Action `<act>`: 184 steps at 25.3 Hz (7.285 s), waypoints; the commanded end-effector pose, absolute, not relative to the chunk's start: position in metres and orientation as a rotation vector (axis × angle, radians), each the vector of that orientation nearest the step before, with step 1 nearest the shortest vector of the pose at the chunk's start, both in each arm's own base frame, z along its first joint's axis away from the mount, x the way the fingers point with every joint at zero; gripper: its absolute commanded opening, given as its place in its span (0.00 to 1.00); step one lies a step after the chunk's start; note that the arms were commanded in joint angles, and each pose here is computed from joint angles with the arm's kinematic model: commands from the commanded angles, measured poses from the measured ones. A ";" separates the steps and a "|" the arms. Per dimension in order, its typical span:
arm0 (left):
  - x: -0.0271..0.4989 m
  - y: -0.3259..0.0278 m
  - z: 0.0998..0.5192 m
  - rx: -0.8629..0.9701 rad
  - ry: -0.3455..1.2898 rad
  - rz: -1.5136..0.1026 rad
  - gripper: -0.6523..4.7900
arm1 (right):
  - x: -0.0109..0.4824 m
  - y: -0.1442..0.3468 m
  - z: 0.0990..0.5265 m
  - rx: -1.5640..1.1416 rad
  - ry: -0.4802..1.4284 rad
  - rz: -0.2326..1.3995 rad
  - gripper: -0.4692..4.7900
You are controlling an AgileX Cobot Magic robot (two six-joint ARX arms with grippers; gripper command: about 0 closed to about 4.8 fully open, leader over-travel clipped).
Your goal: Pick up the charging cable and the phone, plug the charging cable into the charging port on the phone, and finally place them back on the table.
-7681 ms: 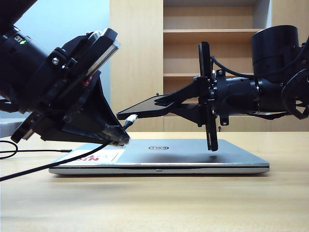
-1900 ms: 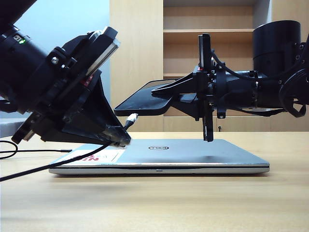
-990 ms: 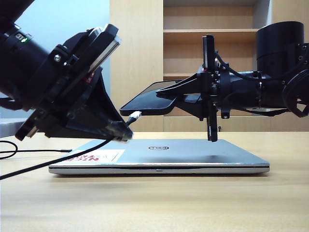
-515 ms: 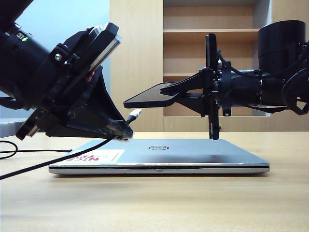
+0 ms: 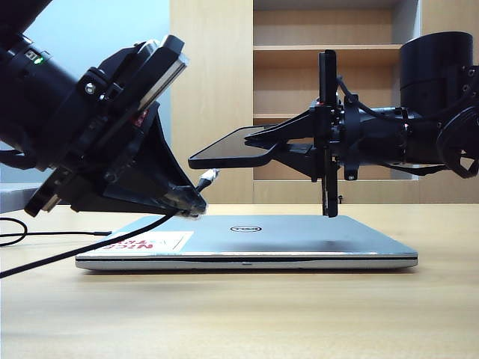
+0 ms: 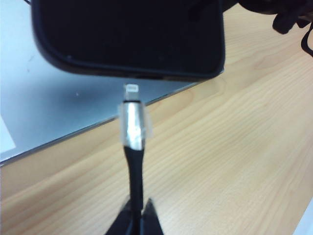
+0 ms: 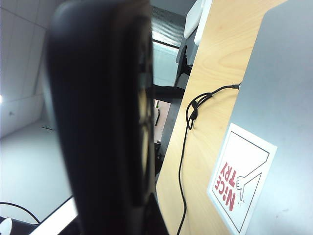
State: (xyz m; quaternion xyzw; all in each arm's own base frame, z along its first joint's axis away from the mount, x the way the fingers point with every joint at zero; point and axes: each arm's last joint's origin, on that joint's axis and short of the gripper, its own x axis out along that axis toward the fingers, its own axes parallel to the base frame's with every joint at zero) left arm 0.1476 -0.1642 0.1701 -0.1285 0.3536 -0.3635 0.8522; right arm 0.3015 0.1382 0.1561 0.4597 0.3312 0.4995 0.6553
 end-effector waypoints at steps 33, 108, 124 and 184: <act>0.149 -0.165 0.173 -0.276 0.723 -0.773 0.11 | 0.301 0.144 0.160 0.989 0.667 1.132 0.08; 0.149 -0.165 0.173 -0.276 0.723 -0.772 0.11 | 0.298 0.144 0.165 0.960 0.662 1.219 0.08; 0.149 -0.165 0.173 -0.276 0.724 -0.772 0.11 | 0.299 0.143 0.165 0.960 0.651 1.215 0.08; 0.150 -0.166 0.176 -0.288 0.692 -0.784 0.11 | 0.291 0.154 0.163 1.062 0.844 1.244 0.08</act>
